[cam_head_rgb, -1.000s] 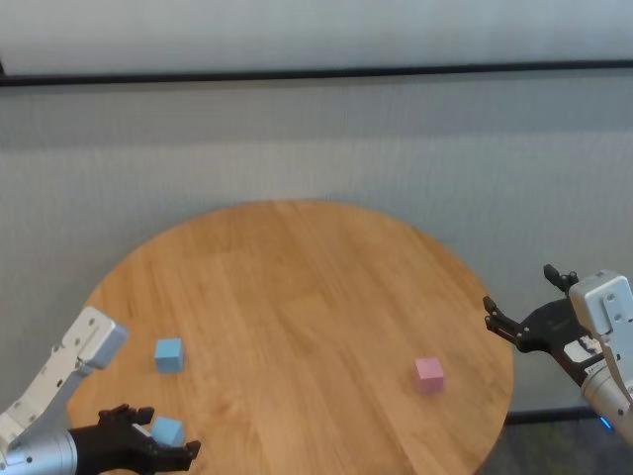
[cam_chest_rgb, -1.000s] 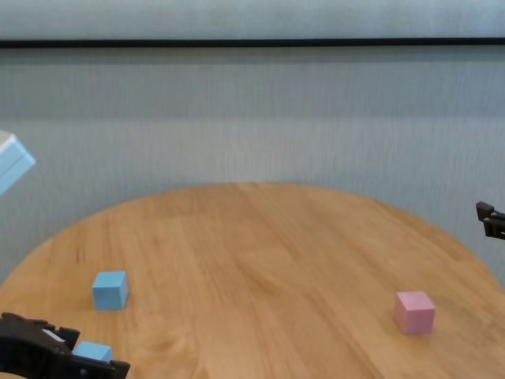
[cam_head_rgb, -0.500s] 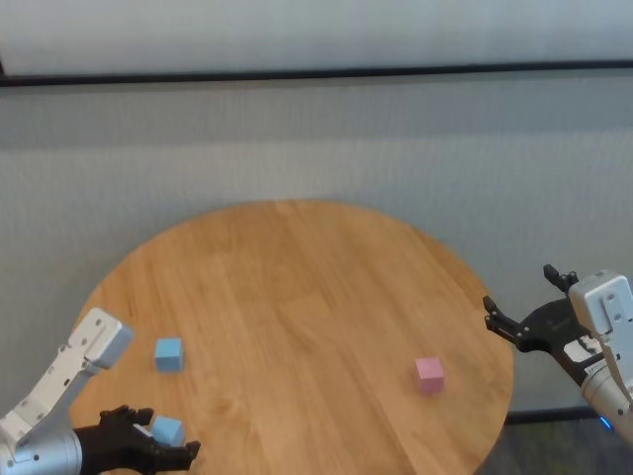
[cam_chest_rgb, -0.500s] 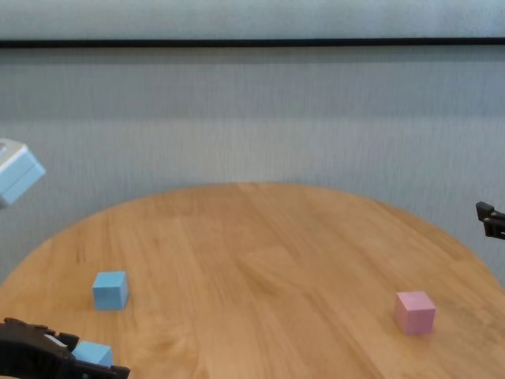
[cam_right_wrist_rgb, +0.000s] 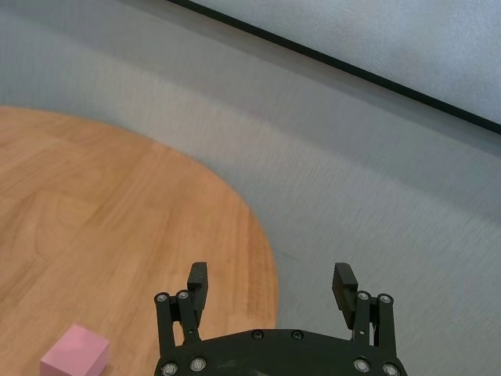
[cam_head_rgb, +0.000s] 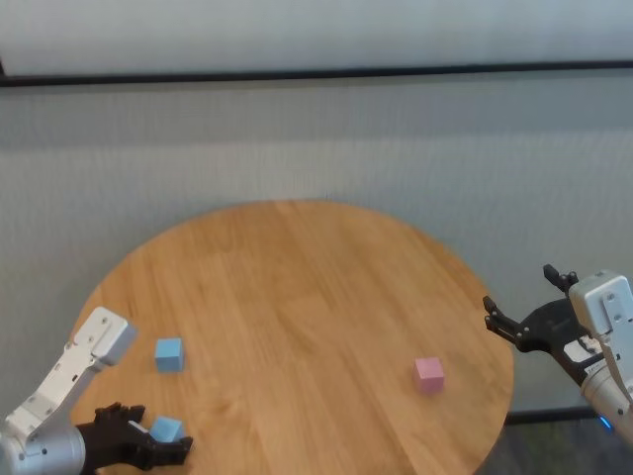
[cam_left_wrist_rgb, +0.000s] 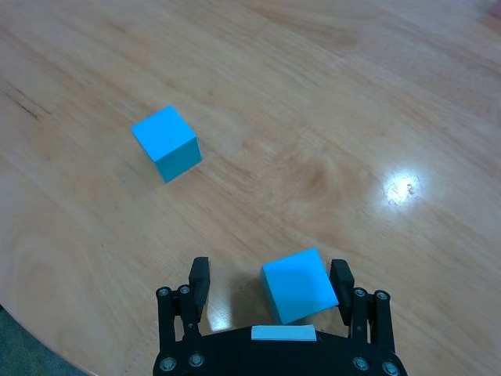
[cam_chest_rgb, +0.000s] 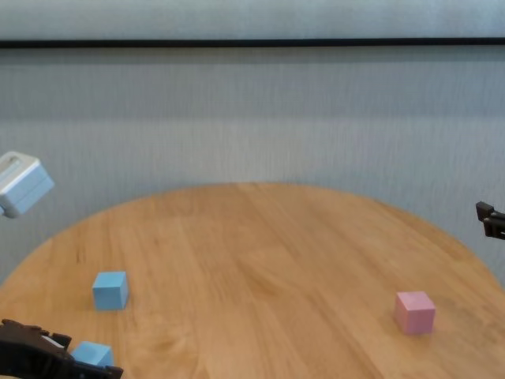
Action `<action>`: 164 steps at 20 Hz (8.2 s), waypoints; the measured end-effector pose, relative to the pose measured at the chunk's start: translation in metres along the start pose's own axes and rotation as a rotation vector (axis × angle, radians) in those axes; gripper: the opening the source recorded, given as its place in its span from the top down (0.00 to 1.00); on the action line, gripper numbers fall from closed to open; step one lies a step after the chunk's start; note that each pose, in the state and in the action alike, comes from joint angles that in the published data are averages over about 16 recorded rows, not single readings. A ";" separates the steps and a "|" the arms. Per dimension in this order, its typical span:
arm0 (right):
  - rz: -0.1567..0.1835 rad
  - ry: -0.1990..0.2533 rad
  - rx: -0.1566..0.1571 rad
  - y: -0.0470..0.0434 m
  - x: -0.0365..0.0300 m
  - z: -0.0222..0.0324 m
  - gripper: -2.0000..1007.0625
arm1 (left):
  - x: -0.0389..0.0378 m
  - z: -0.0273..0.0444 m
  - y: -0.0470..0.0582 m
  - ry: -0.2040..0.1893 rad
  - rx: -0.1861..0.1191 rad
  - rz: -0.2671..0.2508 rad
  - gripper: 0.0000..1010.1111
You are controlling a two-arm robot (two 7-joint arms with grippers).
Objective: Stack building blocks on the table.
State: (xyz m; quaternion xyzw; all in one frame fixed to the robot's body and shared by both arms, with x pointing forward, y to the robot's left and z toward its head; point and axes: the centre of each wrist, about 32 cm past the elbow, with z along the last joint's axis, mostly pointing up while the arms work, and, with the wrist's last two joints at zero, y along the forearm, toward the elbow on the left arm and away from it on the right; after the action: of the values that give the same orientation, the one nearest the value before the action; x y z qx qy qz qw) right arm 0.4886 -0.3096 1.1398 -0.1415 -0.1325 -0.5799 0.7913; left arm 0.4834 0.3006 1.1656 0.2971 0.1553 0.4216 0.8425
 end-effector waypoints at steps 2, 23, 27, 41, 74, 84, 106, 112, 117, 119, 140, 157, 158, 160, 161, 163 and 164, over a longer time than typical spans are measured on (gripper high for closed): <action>0.000 0.000 0.000 0.0000 0.0000 0.0000 0.00 | 0.0000 0.0003 -0.001 0.001 0.006 0.008 0.02; 0.000 0.000 0.000 0.0000 0.0000 0.0000 0.00 | 0.0000 0.0001 0.000 -0.004 0.003 0.001 0.47; 0.000 0.000 0.000 0.0000 0.0000 0.0000 0.00 | -0.0003 0.0005 0.000 -0.014 0.000 -0.003 0.55; 0.000 0.000 0.000 0.0000 0.0000 0.0000 0.00 | -0.0064 0.0232 -0.007 -0.140 -0.024 -0.048 0.61; 0.000 0.000 0.000 0.0000 0.0000 0.0000 0.00 | -0.0363 0.0898 -0.093 -0.235 -0.043 -0.205 0.61; 0.000 0.000 0.000 0.0000 0.0000 0.0000 0.00 | -0.0355 0.0897 -0.097 -0.219 -0.017 -0.208 0.56; 0.000 0.000 0.000 0.0000 0.0000 0.0000 0.00 | -0.0237 0.0906 -0.067 -0.160 -0.204 -0.213 0.03; 0.000 0.000 0.000 0.0000 0.0000 0.0000 0.00 | -0.0053 0.0875 -0.052 -0.061 -0.381 -0.030 0.01; 0.006 0.001 0.000 0.0000 -0.0001 0.0004 0.00 | 0.0082 0.0796 -0.046 0.021 -0.493 0.141 0.01; 0.022 0.009 -0.002 -0.0004 -0.0004 0.0019 0.00 | 0.0120 0.0767 -0.045 0.042 -0.522 0.187 0.01; 0.281 0.233 -0.212 -0.0059 -0.0228 0.0492 0.00 | 0.0131 0.0756 -0.045 0.055 -0.530 0.206 0.01; 0.246 0.195 -0.474 0.0193 -0.0556 0.0702 0.00 | 0.0123 0.0764 -0.046 0.056 -0.523 0.197 0.01; 0.238 0.197 -0.484 0.0210 -0.0569 0.0716 0.00 | 0.0123 0.0764 -0.046 0.056 -0.523 0.197 0.01; 0.222 0.202 -0.504 0.0239 -0.0593 0.0745 0.00 | 0.0123 0.0765 -0.046 0.056 -0.523 0.197 0.01; 0.215 0.206 -0.513 0.0253 -0.0603 0.0759 0.00 | 0.0123 0.0765 -0.046 0.056 -0.523 0.197 0.01; 0.200 0.215 -0.532 0.0277 -0.0620 0.0784 0.00 | 0.0123 0.0766 -0.046 0.056 -0.523 0.197 0.01; 0.193 0.220 -0.541 0.0288 -0.0628 0.0796 0.00 | 0.0123 0.0766 -0.046 0.056 -0.523 0.196 0.01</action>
State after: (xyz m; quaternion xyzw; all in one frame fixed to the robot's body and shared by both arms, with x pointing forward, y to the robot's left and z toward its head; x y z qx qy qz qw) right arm 0.4942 -0.2160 1.1879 -0.2951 0.1273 -0.5280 0.7861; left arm 0.5583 0.2607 1.1959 0.0715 0.0348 0.5351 0.8411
